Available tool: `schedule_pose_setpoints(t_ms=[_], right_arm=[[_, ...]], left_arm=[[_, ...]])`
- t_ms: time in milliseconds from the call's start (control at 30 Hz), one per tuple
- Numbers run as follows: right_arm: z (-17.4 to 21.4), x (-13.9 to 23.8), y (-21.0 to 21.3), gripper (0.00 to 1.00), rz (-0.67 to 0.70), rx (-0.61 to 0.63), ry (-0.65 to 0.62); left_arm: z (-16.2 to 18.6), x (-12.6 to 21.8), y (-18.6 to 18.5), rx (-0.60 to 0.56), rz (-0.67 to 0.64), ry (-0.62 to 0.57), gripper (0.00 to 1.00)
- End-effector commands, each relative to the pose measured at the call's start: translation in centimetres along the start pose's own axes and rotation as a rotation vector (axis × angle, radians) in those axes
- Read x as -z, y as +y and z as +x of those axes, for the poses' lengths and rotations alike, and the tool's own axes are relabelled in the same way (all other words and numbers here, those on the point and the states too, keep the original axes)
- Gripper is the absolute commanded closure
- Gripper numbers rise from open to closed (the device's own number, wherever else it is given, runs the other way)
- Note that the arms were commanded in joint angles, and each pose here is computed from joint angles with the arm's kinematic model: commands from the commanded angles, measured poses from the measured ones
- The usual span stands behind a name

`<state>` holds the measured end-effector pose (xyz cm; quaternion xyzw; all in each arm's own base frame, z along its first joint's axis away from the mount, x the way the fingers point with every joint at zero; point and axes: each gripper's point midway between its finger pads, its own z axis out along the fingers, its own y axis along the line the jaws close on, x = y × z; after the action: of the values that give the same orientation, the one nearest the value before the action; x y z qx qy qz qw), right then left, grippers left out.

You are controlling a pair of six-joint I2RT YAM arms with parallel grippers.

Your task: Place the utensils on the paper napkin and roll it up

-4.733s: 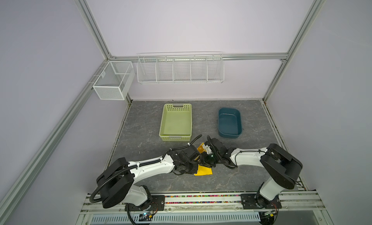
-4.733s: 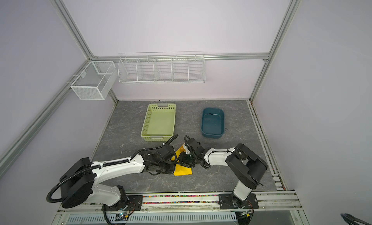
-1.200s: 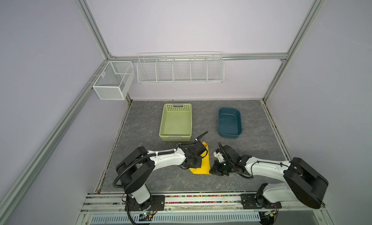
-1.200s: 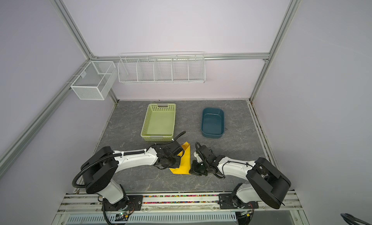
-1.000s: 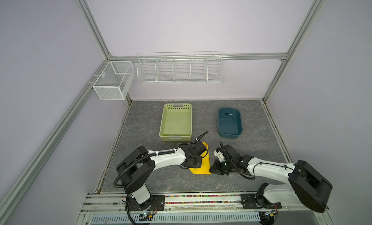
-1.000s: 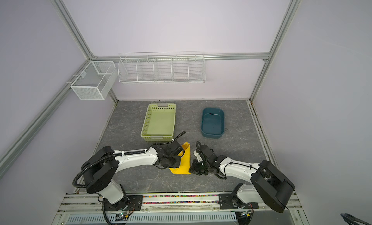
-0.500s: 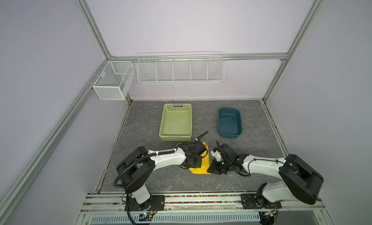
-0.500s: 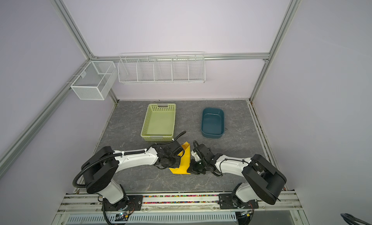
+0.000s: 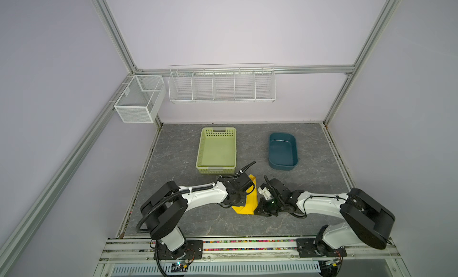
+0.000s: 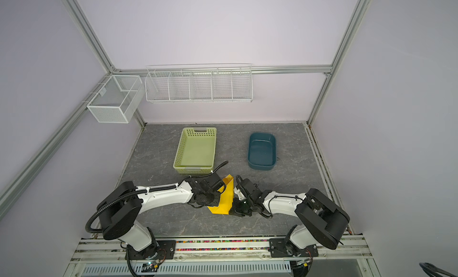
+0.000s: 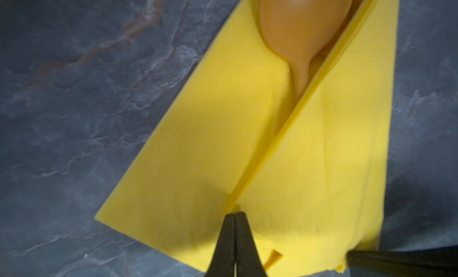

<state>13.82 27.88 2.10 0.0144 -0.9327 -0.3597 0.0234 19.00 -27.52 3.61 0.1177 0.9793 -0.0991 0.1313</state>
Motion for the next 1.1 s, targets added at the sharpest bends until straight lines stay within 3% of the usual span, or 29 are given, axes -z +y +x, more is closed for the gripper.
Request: schedule_pose_setpoints(t_ms=[0,167,433,1067], right_arm=[[0.4,-0.4,-1.2,0.93,0.044,-0.05,0.005],[0.3,-0.5,-1.2,0.93,0.046,-0.054,0.002],[0.2,-0.4,-1.2,0.93,0.048,-0.056,-0.005],[-0.4,0.4,-0.1,0.93,0.04,-0.032,-0.026]], left_arm=[[-2.0,2.8,-1.0,-0.006,0.043,-0.079,0.97],[-2.3,4.4,-4.0,-0.022,0.175,-0.082,0.94],[-0.9,1.6,-6.5,-0.01,0.268,-0.005,0.93],[3.8,-3.3,-1.2,-0.008,0.069,0.124,0.93]])
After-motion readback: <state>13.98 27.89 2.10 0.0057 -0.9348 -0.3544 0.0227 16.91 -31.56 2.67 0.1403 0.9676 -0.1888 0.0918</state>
